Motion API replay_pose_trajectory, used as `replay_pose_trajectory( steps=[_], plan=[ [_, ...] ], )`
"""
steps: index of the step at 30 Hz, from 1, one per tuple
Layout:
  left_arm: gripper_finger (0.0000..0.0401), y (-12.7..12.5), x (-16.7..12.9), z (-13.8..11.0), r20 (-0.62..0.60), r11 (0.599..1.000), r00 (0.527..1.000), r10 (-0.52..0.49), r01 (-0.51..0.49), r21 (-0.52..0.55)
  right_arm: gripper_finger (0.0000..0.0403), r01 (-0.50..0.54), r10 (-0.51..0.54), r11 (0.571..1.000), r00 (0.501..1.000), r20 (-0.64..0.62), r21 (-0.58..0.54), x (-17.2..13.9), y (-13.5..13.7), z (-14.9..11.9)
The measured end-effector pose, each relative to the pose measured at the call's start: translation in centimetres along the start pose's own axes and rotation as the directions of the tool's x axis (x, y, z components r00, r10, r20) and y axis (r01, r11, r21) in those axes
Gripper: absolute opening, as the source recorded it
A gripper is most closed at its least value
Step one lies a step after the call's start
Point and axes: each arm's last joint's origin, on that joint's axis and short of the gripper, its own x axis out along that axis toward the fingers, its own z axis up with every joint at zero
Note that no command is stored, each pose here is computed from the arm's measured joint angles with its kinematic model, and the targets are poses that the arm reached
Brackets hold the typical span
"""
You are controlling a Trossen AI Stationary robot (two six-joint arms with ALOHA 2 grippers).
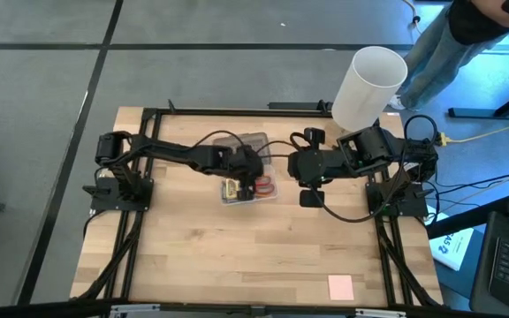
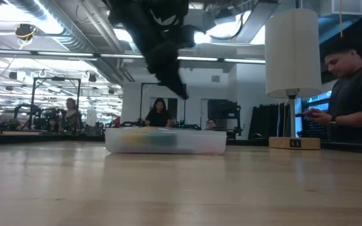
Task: Pack school essentials
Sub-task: Put the orange pencil into the black supply box
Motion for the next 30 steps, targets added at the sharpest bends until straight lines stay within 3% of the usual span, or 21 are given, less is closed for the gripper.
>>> replay_pose_trajectory(
  steps=[5,16,30],
  plan=[
    [0.0071,-0.5,2.5,0.2,0.049,1.000,0.999,0.003,-0.005,0.027,0.0136,0.000,0.000,1.000,1.000,0.000,0.000,0.0,0.0,0.0],
    [0.0071,-0.7,6.6,-1.2,-0.016,0.994,0.997,0.072,-0.071,0.082,0.0136,0.000,0.000,1.000,1.000,0.000,-0.002,0.0,0.0,0.0],
    [0.0071,0.1,7.5,-2.0,-0.068,0.989,0.989,0.133,-0.128,0.078,0.0136,0.001,-0.001,1.000,1.000,0.000,-0.003,0.0,0.0,0.0]
  ],
)
